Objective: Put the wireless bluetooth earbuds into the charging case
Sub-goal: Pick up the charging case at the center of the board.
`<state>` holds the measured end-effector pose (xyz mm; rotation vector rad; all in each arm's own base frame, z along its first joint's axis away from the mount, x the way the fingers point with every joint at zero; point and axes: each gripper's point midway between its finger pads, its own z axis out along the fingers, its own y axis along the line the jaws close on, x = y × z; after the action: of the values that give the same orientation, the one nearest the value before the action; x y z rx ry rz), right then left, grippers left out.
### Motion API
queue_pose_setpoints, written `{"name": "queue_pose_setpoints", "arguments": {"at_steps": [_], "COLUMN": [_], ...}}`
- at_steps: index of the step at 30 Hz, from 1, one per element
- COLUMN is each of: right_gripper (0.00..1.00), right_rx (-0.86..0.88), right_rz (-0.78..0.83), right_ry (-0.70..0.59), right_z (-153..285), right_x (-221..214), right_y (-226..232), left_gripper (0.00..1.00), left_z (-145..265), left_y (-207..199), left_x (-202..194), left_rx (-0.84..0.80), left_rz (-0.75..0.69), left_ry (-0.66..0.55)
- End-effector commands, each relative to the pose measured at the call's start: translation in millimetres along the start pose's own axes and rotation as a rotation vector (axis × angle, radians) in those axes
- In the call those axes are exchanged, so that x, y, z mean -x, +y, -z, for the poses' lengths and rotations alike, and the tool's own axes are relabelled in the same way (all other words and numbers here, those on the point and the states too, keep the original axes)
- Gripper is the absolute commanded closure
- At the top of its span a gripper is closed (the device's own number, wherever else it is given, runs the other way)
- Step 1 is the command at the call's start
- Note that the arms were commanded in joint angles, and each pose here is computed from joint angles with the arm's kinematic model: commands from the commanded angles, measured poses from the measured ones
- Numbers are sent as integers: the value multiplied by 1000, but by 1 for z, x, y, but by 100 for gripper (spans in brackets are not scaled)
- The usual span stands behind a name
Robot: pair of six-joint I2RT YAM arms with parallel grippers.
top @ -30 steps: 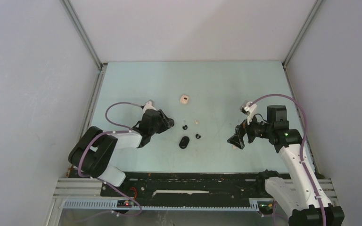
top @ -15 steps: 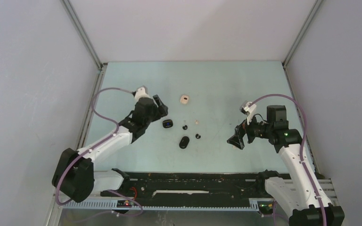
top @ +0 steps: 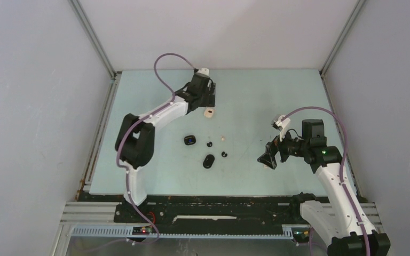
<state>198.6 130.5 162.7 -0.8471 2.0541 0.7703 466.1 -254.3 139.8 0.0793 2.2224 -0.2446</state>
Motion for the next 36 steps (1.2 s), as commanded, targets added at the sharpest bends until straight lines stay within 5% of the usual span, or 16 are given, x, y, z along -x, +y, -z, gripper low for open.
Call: {"name": "queue_pose_setpoints", "arguments": {"at_steps": [1,36], "right_gripper": [0,0], "right_rx": [-18,-15], "right_rz": [26,12], "right_ry": [-10,19], "right_z": [1,-3], "right_x": [2,-4], "right_y": [-4,-8], "left_gripper": [26,49], "left_z": [-15,-76], "left_y": [2,-6], "left_x": [-20,-79], "left_rx": [12,-106], "left_rz": [-190,-152], "left_ry": [136,331]}}
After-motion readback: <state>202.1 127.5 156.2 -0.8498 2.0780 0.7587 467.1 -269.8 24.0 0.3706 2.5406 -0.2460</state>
